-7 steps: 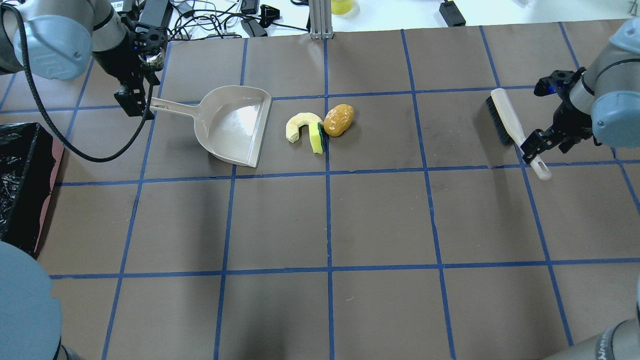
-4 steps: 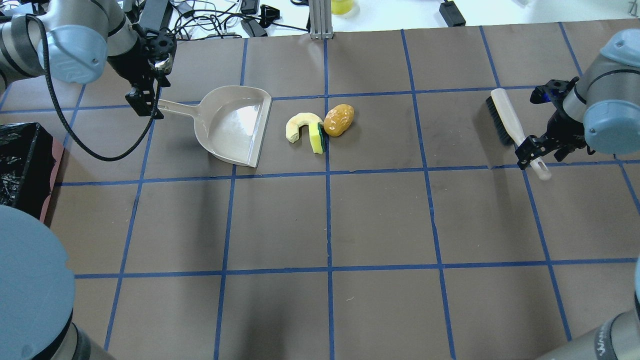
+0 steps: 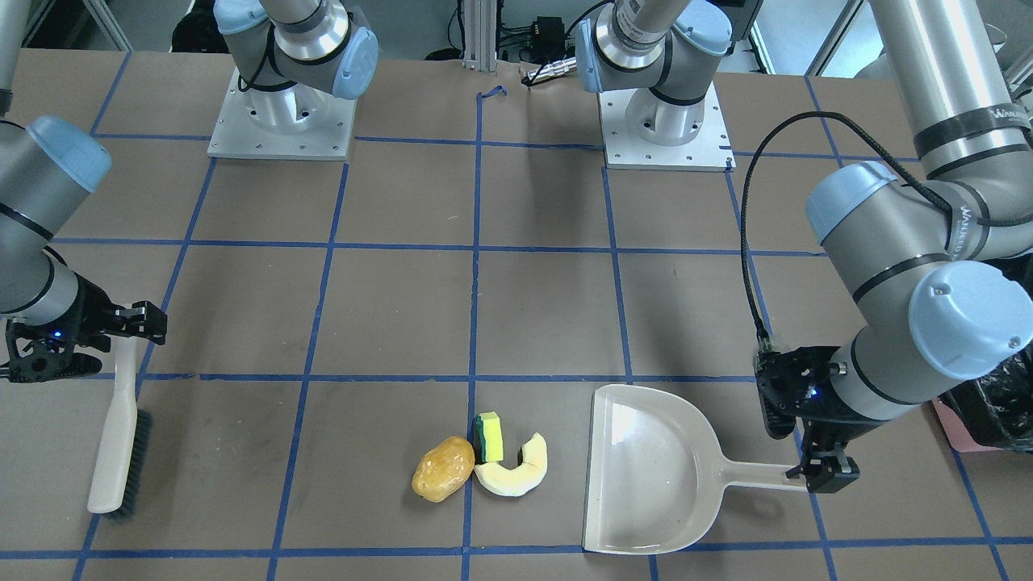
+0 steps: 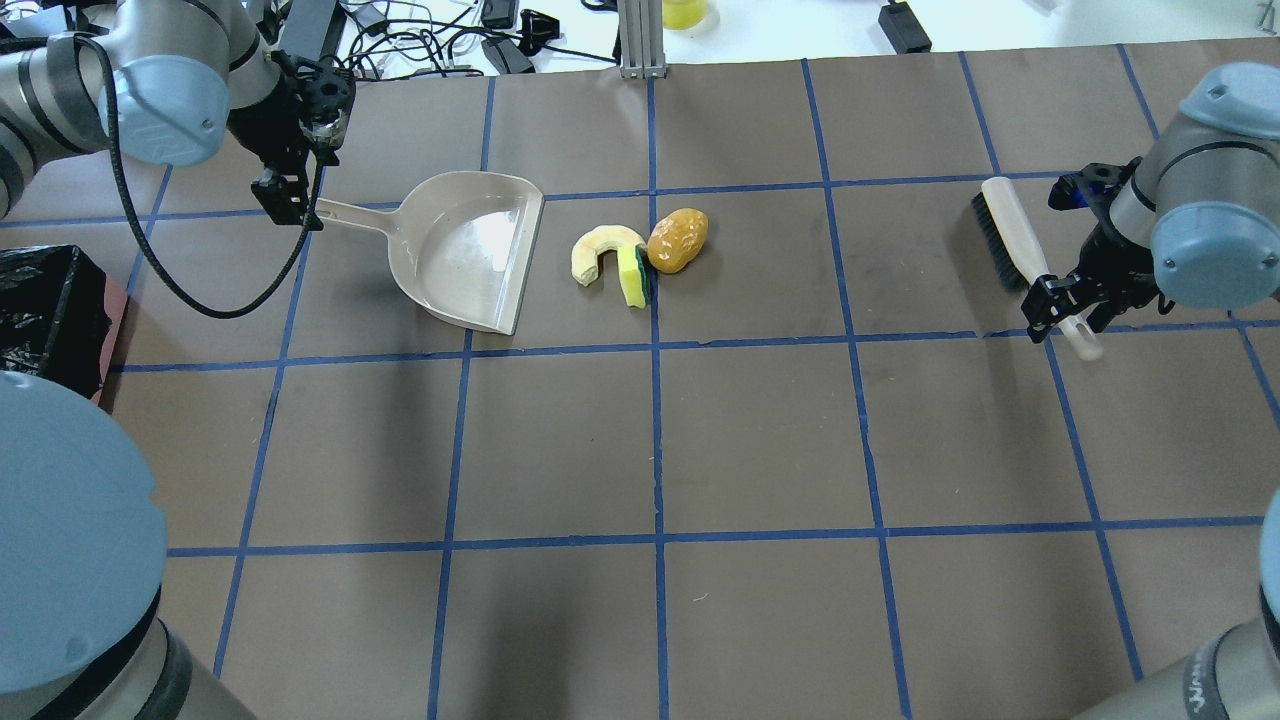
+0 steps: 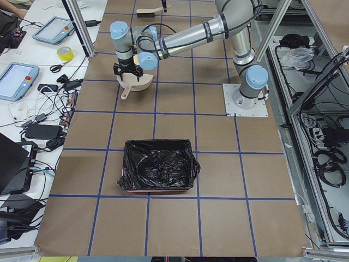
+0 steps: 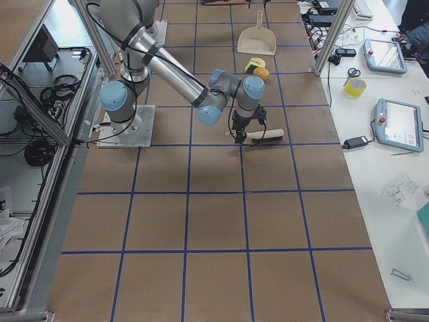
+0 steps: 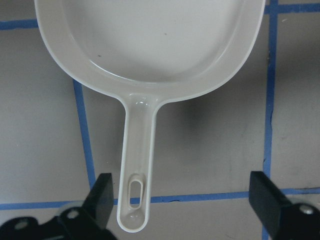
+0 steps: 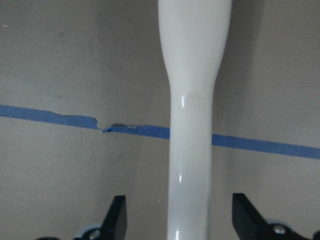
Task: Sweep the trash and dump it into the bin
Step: 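Grasp the dustpan handle with the left gripper while the right gripper grasps the brush handle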
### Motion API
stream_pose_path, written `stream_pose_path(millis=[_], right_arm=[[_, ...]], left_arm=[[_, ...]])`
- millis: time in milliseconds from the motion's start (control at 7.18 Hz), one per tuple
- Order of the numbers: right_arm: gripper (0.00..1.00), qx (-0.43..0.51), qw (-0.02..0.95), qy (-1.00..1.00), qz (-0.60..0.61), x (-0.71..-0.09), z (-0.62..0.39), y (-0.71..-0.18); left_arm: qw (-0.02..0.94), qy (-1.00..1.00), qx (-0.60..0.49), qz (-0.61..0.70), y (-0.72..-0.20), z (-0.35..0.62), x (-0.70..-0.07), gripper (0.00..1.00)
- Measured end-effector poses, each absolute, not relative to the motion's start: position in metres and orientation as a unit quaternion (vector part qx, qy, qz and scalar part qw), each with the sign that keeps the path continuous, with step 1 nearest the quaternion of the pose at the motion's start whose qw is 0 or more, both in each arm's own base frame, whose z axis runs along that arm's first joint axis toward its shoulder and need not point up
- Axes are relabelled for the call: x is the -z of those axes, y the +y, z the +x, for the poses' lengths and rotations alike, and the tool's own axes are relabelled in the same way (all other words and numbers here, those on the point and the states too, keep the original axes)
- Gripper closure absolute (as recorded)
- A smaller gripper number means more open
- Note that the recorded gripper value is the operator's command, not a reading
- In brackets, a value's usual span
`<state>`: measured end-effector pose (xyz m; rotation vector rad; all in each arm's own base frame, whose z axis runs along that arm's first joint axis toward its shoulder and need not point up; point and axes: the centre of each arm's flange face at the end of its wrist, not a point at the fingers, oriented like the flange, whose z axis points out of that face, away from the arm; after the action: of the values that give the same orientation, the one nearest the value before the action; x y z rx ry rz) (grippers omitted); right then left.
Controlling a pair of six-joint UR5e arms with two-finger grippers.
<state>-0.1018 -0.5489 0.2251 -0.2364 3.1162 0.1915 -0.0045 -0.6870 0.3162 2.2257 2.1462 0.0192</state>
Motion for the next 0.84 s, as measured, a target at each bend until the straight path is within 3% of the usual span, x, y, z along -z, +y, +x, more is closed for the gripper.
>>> stream_pose_path(millis=[279,836], right_arm=[[1.00,-0.063,-0.003,0.995,-0.077,-0.228,-0.104,-0.550],[1.00,-0.066,-0.022,0.995,-0.075,-0.236,-0.105,-0.550]], left_arm=[[0.044,0.696,-0.018,0.716,-0.697,0.002,-0.294,0.00],[0.050,0.709,-0.038,0.702,-0.706,0.007,-0.259,0.00]])
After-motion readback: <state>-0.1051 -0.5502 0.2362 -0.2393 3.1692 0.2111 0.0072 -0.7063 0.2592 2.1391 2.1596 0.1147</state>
